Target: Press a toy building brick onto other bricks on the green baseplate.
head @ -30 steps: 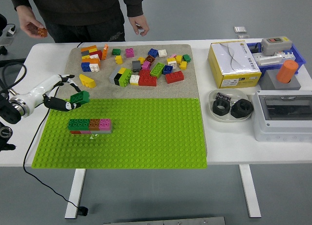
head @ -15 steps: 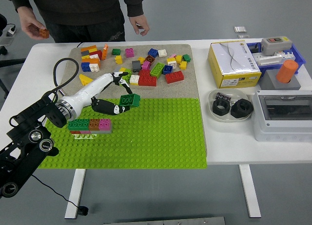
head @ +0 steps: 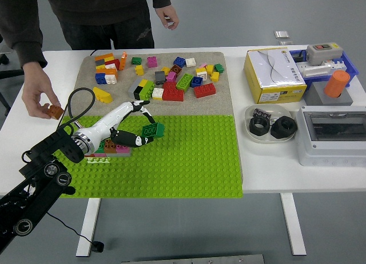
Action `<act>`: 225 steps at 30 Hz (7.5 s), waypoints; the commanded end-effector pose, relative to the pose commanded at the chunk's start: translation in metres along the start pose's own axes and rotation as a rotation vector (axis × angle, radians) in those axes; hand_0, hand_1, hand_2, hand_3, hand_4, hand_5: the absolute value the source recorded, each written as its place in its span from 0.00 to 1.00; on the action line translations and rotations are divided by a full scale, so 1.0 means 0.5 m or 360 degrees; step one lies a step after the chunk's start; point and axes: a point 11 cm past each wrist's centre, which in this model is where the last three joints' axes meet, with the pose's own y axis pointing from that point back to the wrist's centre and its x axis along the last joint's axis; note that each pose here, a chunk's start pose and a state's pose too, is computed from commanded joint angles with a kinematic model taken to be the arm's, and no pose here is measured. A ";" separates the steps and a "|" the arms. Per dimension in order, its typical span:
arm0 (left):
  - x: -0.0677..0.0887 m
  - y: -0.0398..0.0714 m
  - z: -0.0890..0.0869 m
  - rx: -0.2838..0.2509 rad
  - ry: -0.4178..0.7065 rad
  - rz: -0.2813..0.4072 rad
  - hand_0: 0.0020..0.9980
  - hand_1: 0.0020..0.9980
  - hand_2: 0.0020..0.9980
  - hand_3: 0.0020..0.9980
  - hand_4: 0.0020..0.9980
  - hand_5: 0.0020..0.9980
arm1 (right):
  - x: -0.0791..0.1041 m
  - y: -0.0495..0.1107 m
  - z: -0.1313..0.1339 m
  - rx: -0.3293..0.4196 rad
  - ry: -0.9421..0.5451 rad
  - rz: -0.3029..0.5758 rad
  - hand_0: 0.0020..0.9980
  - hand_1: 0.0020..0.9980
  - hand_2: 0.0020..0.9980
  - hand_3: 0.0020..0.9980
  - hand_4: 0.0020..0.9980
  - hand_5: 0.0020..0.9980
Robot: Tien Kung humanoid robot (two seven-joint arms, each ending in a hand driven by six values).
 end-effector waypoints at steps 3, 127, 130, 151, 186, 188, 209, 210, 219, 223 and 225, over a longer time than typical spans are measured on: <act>-0.004 0.001 -0.009 0.0016 0.0015 -0.0004 0.97 0.99 0.98 0.49 0.82 0.00 | 0.000 0.000 -0.001 0.0002 -0.0002 0.0000 0.68 0.65 0.62 0.88 0.61 1.00; 0.082 0.090 -0.186 0.0330 0.0006 -0.0004 0.96 0.97 0.96 0.49 0.82 0.00 | -0.014 -0.003 -0.005 0.0009 -0.0027 -0.0026 0.69 0.66 0.64 0.88 0.63 1.00; 0.087 0.087 -0.182 0.0318 -0.0005 0.0001 0.96 0.97 0.96 0.49 0.82 0.00 | -0.013 -0.003 -0.006 0.0010 -0.0026 -0.0026 0.69 0.66 0.64 0.88 0.63 1.00; 0.083 0.068 -0.126 0.0261 -0.0100 -0.0057 0.96 0.97 0.95 0.49 0.82 0.00 | -0.008 0.000 -0.013 0.0022 -0.0028 -0.0020 0.69 0.66 0.64 0.88 0.63 1.00; 0.035 0.023 -0.116 0.0296 0.0002 -0.0084 0.96 0.97 0.95 0.49 0.82 0.00 | -0.002 0.001 -0.015 0.0038 -0.0030 -0.0011 0.69 0.66 0.63 0.88 0.64 1.00; 0.036 0.024 -0.118 0.0302 0.0001 -0.0082 0.96 0.97 0.94 0.49 0.82 0.00 | -0.003 0.001 -0.015 0.0038 -0.0030 -0.0011 0.69 0.66 0.63 0.88 0.64 1.00; 0.045 0.038 -0.126 0.0331 -0.0017 -0.0086 0.96 0.97 0.94 0.49 0.82 0.00 | -0.005 -0.001 -0.002 0.0016 -0.0034 -0.0014 0.69 0.66 0.63 0.88 0.64 1.00; 0.044 0.038 -0.128 0.0335 -0.0015 -0.0087 0.96 0.97 0.94 0.49 0.82 0.00 | -0.005 -0.001 -0.002 0.0016 -0.0034 -0.0014 0.69 0.66 0.63 0.88 0.64 1.00; 0.043 0.041 -0.143 0.0360 0.0000 -0.0085 0.96 0.97 0.94 0.49 0.82 0.00 | -0.006 -0.001 0.000 0.0016 -0.0034 -0.0016 0.69 0.66 0.63 0.88 0.64 1.00; 0.046 0.040 -0.143 0.0353 0.0003 -0.0076 0.96 0.97 0.94 0.50 0.78 0.00 | -0.006 -0.001 -0.002 0.0017 -0.0033 -0.0017 0.69 0.66 0.63 0.87 0.64 1.00; 0.045 0.040 -0.143 0.0353 0.0002 -0.0077 0.96 0.97 0.94 0.50 0.78 0.00 | -0.007 -0.001 -0.003 0.0018 -0.0034 -0.0018 0.69 0.66 0.63 0.87 0.64 1.00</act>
